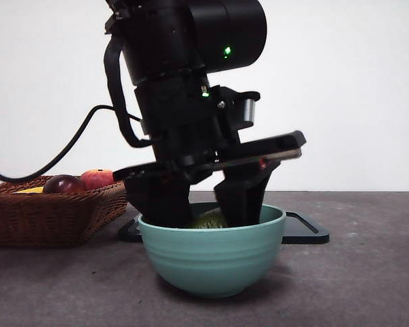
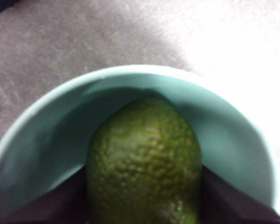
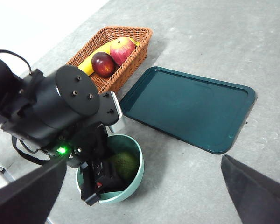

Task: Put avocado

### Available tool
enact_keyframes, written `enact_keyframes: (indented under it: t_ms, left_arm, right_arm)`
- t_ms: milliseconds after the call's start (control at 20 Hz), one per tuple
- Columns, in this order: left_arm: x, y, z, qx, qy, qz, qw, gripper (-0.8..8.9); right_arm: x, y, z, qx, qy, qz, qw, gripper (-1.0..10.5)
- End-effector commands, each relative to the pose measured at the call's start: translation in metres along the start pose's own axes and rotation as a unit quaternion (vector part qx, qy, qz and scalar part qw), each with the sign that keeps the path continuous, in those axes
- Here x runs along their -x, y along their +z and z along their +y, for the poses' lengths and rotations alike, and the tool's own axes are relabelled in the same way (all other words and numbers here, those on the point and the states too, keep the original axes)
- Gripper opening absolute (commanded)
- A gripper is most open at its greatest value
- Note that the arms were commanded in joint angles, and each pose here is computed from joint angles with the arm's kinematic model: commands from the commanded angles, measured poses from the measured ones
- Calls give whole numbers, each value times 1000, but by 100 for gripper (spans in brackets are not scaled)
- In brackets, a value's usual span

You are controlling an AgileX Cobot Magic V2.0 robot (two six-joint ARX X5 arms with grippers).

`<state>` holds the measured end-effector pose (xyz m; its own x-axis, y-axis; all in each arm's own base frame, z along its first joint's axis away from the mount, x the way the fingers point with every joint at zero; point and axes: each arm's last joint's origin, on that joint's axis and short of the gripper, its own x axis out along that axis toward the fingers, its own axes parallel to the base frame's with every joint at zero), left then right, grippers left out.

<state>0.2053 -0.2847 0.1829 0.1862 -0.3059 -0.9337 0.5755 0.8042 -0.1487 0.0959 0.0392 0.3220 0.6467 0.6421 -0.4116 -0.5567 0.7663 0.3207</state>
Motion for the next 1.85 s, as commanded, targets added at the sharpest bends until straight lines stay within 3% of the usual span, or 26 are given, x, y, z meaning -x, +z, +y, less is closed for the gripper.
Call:
enact_keyframes:
  t_ms: [50,200,400,650,800,1050,1250,1550,1700,1850]
  left_arm:
    - [6,11,-9,-19,-6,-9,1000,419]
    - [22,22,-14,-32,-8,-14,999,421]
    - [56,24,-17,-49,-12,-38,998,561]
    - [121,6,-11,-63,-13,-75,995,561]
    - [165,-17,-1,-70,24,-98,992,561]
    - [214,-63,22,-45,15,-164,985,561]
    - [222,-115,42,-23,20,-228,973,561]
    - [229,-187,68,27,-30,-332,942,561]
    - [228,-212,77,49,-49,-360,930,561]
    - [230,-225,82,46,-47,-367,928,561]
  right_arm:
    - [3,5,2,8,3,-9,1000,643]
    - [3,5,2,8,3,-9,1000,643]
    - [3,5,2,8,3,-9,1000,643]
    - [3,5,2,8,3,-9,1000,642]
    - [3,5,2,8,3,-9,1000,643]
    - [2,5,2,8,3,-8,1000,642]
    - [2,4,2,6,3,-4,1000,642]
    - [2,2,2,7,1,6,1000,642]
    - [2,-3,1,8,-2,28,1000,642]
    - [1,-5,0,0,-2,44,999,642]
